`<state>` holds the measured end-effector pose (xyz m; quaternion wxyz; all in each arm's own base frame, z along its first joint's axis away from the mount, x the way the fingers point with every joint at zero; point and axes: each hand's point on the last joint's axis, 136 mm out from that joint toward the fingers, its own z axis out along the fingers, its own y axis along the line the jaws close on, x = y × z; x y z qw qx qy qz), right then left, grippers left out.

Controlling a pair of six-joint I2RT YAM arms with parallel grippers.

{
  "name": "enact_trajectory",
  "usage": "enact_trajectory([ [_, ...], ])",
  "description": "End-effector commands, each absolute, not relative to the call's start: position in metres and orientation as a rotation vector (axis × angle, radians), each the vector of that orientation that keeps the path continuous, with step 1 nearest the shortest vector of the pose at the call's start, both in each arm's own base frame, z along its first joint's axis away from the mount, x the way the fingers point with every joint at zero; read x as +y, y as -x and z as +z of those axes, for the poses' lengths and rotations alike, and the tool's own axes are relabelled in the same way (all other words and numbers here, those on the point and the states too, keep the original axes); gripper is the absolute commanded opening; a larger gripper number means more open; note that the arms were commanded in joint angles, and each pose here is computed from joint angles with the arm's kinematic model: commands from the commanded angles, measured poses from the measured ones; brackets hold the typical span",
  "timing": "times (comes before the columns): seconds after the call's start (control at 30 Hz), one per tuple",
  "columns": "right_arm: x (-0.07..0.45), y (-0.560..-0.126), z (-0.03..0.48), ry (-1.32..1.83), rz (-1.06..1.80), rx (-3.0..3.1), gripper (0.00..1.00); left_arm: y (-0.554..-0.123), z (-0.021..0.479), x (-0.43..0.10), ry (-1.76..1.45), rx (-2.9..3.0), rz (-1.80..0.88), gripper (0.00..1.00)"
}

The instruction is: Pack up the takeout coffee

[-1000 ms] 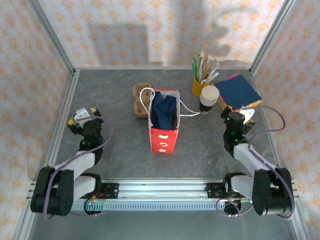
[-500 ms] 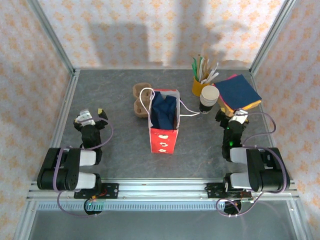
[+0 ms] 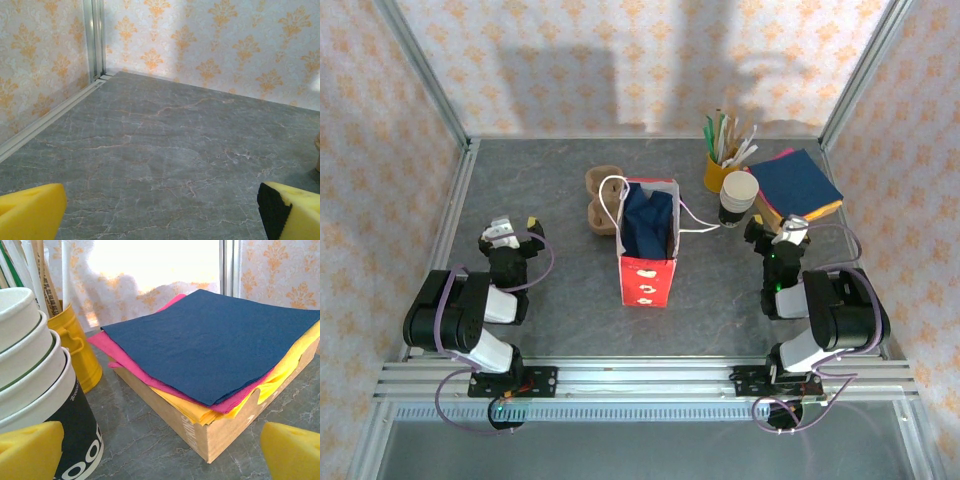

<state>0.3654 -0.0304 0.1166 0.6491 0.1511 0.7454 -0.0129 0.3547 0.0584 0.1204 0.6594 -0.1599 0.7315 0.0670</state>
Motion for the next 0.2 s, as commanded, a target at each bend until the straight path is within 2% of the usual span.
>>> enact_trajectory([
  [0.0, -0.0296, -0.3693, 0.1261, -0.330, -0.046, 1.664, 1.00, -0.3593, 0.1378, 0.0572, 0.352, 1.587, 0.141, 0.99],
  [0.17, -0.0299, -0.3678, 0.1267, -0.331, -0.046, 1.660, 1.00, -0.3594, 0.1367, 0.0569, 0.352, 1.594, 0.143, 0.99],
])
